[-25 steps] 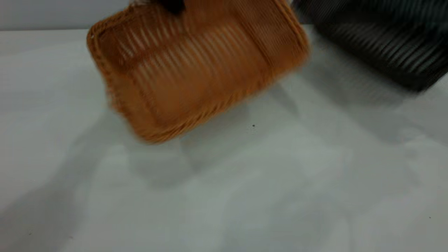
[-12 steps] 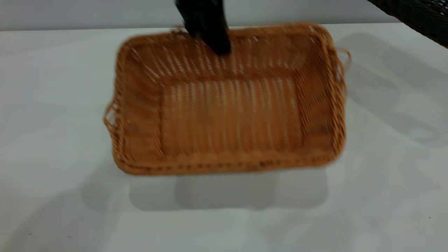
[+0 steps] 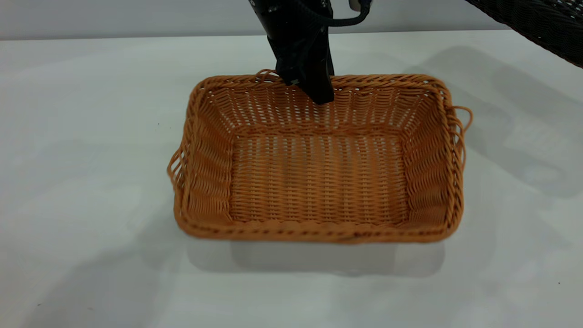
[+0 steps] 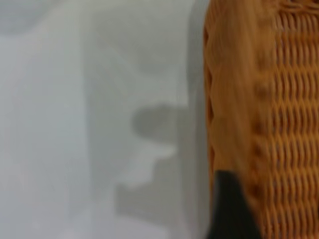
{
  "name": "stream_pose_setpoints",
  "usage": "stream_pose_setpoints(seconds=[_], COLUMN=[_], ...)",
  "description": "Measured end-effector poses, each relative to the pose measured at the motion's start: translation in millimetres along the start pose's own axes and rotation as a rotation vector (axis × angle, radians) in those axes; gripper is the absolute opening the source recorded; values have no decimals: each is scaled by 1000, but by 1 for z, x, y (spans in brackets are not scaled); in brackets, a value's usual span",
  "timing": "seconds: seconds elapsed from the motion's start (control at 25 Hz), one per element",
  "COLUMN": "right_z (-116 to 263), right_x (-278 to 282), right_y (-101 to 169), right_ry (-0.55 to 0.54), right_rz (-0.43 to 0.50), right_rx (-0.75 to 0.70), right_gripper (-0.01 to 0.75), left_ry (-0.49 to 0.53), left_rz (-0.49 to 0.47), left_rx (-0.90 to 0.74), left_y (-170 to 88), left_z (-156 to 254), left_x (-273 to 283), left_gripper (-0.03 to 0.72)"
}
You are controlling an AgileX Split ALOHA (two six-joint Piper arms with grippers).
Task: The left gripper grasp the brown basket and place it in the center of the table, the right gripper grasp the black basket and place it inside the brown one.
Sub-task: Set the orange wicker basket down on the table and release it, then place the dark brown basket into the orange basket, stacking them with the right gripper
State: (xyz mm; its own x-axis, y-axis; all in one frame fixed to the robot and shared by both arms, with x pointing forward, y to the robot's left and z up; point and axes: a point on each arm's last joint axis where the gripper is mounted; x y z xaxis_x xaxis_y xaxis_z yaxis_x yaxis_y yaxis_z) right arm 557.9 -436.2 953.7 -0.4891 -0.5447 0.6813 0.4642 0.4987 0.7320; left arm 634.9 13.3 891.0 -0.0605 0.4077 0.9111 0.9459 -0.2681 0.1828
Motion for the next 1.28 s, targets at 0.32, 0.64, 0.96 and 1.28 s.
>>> stream_pose_setpoints(seconds=[0.32,0.64,0.96,1.28], right_z=[23,73,126,125], right_x=[-27,-77,-128,-165], right_y=[40,73,97,72], right_ry=[96,321,493,538], right_rz=[-13,131,161,206], right_rx=[154,341,469,483], right_gripper=[85,85,85,85], left_ry=[-40,-59,-71,-96], left_rz=[-136,-183,-223,-215], left_rx=[307,697,810,823], left_y=[17,21,21,21], left_z=[3,66,102,100], left_x=[53,166,189,189], left_gripper=[518,519,519,519])
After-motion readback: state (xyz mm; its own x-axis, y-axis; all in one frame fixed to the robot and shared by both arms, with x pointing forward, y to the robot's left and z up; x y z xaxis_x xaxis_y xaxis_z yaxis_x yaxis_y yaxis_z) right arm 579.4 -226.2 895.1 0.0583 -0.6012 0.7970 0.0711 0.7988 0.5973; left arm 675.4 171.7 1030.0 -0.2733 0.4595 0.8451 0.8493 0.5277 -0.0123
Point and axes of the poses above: a point on each arm's last joint axis where the gripper is mounted, x pointing back along that axis away from the gripper, y along the wrist's bending axis when the last joint is at zero, z = x × y, and after that the axes turned 13 degrees about -x, right-handed
